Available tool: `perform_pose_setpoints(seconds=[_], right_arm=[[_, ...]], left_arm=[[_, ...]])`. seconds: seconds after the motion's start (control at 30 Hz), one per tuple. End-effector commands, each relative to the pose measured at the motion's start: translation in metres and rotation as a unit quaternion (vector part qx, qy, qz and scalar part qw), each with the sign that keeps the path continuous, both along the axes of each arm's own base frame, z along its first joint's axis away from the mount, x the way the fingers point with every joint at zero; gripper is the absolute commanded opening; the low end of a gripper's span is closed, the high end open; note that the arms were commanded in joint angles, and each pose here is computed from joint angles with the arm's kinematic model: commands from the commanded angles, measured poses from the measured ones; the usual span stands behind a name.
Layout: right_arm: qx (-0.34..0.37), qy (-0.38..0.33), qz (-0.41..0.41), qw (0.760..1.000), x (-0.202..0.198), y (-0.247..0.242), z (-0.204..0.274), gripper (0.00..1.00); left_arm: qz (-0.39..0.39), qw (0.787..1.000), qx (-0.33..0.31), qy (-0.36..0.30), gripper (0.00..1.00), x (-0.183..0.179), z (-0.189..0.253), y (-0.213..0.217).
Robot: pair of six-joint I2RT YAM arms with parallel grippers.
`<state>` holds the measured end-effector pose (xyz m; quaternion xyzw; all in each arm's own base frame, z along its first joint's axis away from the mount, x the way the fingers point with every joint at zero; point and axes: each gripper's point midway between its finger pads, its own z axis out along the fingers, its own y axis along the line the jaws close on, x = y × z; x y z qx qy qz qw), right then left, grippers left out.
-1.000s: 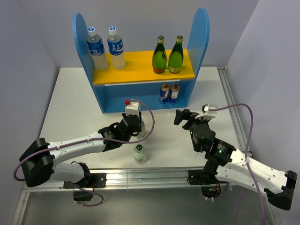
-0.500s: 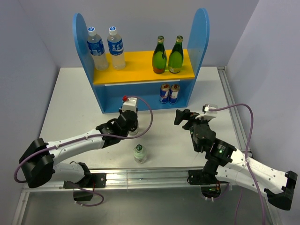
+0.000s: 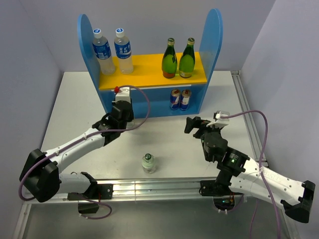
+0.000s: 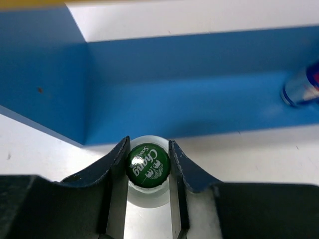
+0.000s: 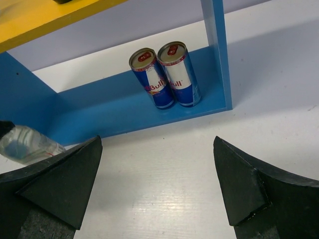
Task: Place and organize the beverage onto the shelf
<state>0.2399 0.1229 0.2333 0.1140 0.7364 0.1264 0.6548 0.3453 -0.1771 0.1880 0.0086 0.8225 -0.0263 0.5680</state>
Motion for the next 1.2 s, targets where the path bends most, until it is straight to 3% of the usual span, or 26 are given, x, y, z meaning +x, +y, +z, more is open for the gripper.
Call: perform_pose_setpoints(seconds=[0.0,0.47,0.9,1.07,1.1,1.17], right_arm=[[0.013,-0.011,-0.012,1.0,0.003,0.001,0.004,0.99],[0.01,-0.008,-0.009,1.0,0.006,0.004,-0.002,0.99],[0.004,-0.001,-0.008,1.0,0.007,0.006,-0.007,0.99],[0.008,-0.001,-0.007,1.0,0.006,0.005,-0.009,0.99],[0.01,-0.002,-0.007,1.0,0.006,0.005,-0.008,0.98],[0.01,-0.002,-0.007,1.0,0.005,0.004,-0.009,0.98]], left_arm=[[0.02,0.99,-0.073,-0.121,0.0,0.034,0.085,0.001],[0.094,0.98,-0.067,-0.162,0.0,0.101,0.071,0.037],[0.151,0.971,-0.065,-0.174,0.01,0.122,0.059,0.059],[0.171,0.968,-0.066,-0.173,0.42,0.122,0.045,0.069],[0.174,0.967,-0.068,-0.174,0.56,0.122,0.044,0.07],[0.178,0.966,-0.07,-0.176,0.7,0.122,0.042,0.071]])
